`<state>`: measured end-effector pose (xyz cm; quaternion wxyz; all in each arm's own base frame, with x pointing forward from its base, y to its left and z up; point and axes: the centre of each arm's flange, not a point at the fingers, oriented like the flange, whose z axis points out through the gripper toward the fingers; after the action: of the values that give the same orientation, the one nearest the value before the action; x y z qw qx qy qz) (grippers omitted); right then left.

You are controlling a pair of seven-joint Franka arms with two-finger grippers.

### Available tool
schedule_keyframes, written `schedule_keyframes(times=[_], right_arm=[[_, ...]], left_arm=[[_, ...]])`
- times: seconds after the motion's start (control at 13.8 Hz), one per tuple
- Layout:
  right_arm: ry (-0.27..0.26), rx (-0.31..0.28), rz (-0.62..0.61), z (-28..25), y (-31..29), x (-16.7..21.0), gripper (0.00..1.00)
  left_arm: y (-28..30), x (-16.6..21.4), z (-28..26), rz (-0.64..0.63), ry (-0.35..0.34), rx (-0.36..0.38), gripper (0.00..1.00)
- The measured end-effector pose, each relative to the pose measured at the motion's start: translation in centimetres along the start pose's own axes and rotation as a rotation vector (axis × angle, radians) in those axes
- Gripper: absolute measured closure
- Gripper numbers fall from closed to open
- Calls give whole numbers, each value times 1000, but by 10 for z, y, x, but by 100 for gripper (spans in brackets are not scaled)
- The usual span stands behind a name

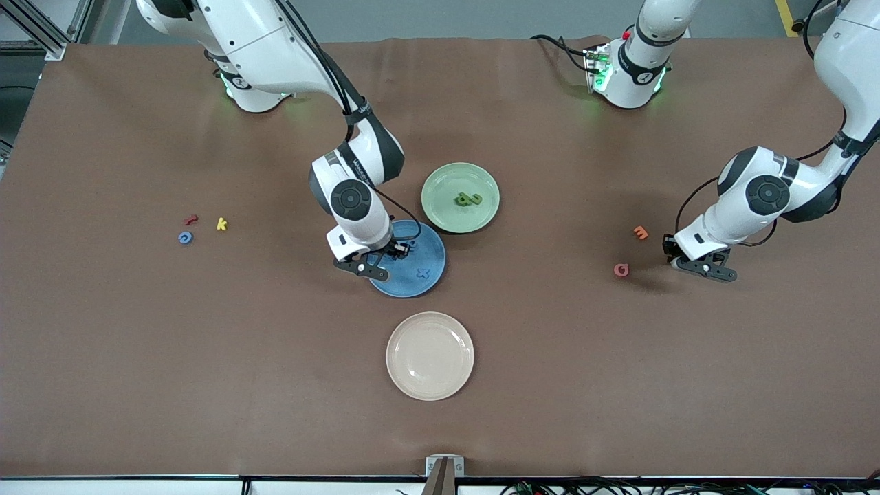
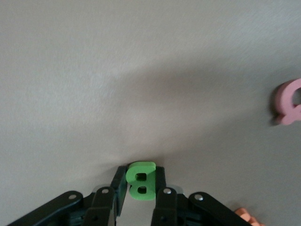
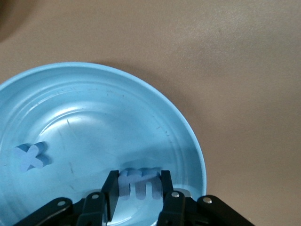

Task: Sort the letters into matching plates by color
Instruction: 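Release the m on the blue plate while the left gripper lifts the B, then lower the B onto the green plate while the right gripper reaches the e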

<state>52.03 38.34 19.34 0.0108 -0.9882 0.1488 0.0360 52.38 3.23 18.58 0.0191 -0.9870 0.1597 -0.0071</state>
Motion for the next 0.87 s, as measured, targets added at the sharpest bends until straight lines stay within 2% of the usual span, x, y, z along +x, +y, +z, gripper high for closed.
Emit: schedule_keyframes(times=[0.07,0.15,0.36,0.51,0.65,0.87], right_arm=[[0,0,0,0,0,0,59],[0,1,0,0,0,0,55],[-3,-2,-4,-1,-2,-2,25],[-30,-28,-5,-9,-2,-3,2],[-57,-50,5,-37,5,5,0],[-90,-50,-2,-94,37,30,0]], left_arm=[[5,6,-7,-5,9,-7,71],[11,14,-16,-15,9,-19,71],[39,45,-60,-50,-13,-75,71],[60,58,-80,-77,-11,-121,71],[95,66,-85,-122,-19,-139,71],[185,74,-88,-189,-40,-138,71]])
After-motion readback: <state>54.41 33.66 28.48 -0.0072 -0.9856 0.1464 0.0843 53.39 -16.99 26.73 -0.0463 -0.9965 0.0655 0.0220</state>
